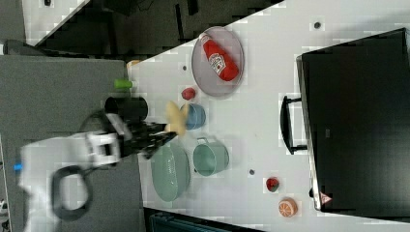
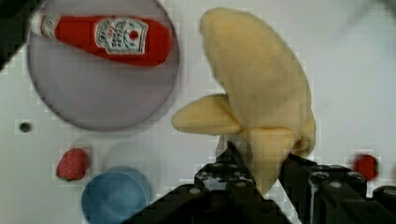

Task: Pick banana from table and place on oven.

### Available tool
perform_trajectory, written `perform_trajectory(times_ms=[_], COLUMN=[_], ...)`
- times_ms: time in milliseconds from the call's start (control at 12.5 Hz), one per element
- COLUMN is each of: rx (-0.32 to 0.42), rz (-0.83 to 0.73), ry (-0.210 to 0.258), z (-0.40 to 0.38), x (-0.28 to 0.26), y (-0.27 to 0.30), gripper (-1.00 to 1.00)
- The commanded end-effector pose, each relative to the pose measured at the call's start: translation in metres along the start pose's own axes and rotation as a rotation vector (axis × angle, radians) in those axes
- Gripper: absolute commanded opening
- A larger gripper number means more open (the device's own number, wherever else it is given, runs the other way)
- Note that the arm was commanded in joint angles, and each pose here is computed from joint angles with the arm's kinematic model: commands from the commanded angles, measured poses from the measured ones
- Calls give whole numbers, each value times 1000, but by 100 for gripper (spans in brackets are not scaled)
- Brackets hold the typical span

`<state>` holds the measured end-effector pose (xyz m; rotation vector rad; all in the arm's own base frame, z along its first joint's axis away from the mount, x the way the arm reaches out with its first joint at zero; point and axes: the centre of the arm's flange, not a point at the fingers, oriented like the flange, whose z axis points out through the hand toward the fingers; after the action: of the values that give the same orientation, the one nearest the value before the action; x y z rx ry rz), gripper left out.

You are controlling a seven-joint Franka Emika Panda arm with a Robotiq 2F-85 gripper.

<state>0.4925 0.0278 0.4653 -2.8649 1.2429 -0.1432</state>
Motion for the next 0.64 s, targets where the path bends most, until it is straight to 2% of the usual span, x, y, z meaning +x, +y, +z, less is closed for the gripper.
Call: perform_trajectory(times_ms=[80,240,400,640], rx=[-53,-27,-9,-14], rz=[115,158,111,37], ry=[-58,-49,-42,-73], z=[-57,-91,-100,-81], x=[32,60,92,137], y=[38,58,87,140], gripper=[-51,-51,-51,-51])
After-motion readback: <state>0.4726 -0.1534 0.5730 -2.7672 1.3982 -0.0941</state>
